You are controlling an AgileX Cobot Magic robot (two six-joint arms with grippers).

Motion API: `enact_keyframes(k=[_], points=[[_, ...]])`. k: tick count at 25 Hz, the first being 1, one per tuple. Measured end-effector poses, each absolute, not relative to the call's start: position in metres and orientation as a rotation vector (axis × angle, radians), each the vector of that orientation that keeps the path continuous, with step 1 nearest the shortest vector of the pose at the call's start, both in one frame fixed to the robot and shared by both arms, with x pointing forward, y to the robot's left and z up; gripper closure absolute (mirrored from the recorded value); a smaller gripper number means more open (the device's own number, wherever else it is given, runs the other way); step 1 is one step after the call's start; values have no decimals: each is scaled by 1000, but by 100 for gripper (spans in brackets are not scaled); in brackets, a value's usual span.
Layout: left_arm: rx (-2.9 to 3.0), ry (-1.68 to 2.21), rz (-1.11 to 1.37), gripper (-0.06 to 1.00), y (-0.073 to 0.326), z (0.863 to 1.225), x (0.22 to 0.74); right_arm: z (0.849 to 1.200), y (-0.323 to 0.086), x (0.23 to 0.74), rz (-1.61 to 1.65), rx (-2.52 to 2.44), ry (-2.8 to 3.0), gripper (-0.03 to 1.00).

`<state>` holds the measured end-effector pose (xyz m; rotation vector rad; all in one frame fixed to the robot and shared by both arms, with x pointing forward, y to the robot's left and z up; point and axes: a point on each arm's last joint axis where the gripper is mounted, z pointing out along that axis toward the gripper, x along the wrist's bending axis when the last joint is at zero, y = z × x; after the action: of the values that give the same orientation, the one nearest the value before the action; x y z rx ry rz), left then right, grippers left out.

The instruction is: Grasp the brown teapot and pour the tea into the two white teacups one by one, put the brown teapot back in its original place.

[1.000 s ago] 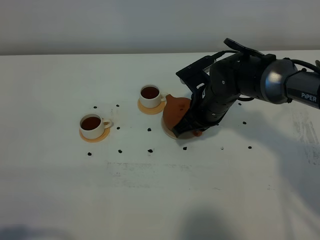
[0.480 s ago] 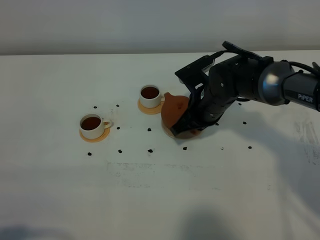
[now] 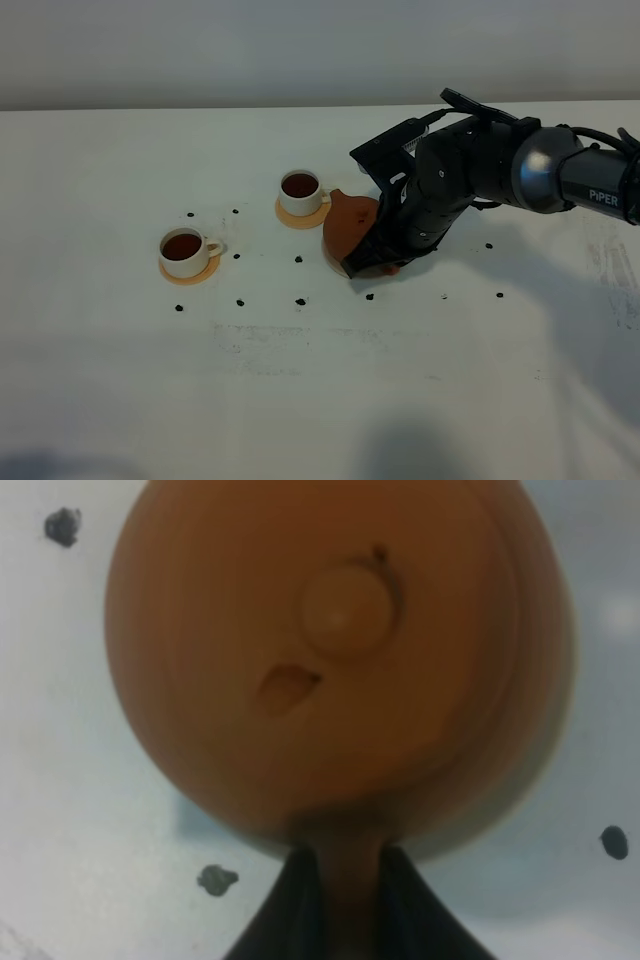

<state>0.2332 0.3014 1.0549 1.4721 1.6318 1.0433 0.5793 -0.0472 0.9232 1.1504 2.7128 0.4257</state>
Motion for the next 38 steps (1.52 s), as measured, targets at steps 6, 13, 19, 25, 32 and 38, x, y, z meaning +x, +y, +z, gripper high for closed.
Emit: enact_keyframes(k=[6,13,19,25,32,38], points=[[1472,1632,1043,45,301,1055,233,923,-49,578,398,1170,2718,78],[1472,1632,1043,45,301,1055,233,927,-49,577,399,1182,2714,51],[1472,1632,1043,45,301,1055,233,955,-54,574,427,1160,2676,47],[1472,1632,1043,45,301,1055,233,1003,-77,572,460,1203,2562,47],[1472,1632,1043,45,301,1055,233,1042,-121,544,432,1259,2508,47],[1472,1632,1043,45,301,1055,233,1064,-176,496,436,1397,2411,47]])
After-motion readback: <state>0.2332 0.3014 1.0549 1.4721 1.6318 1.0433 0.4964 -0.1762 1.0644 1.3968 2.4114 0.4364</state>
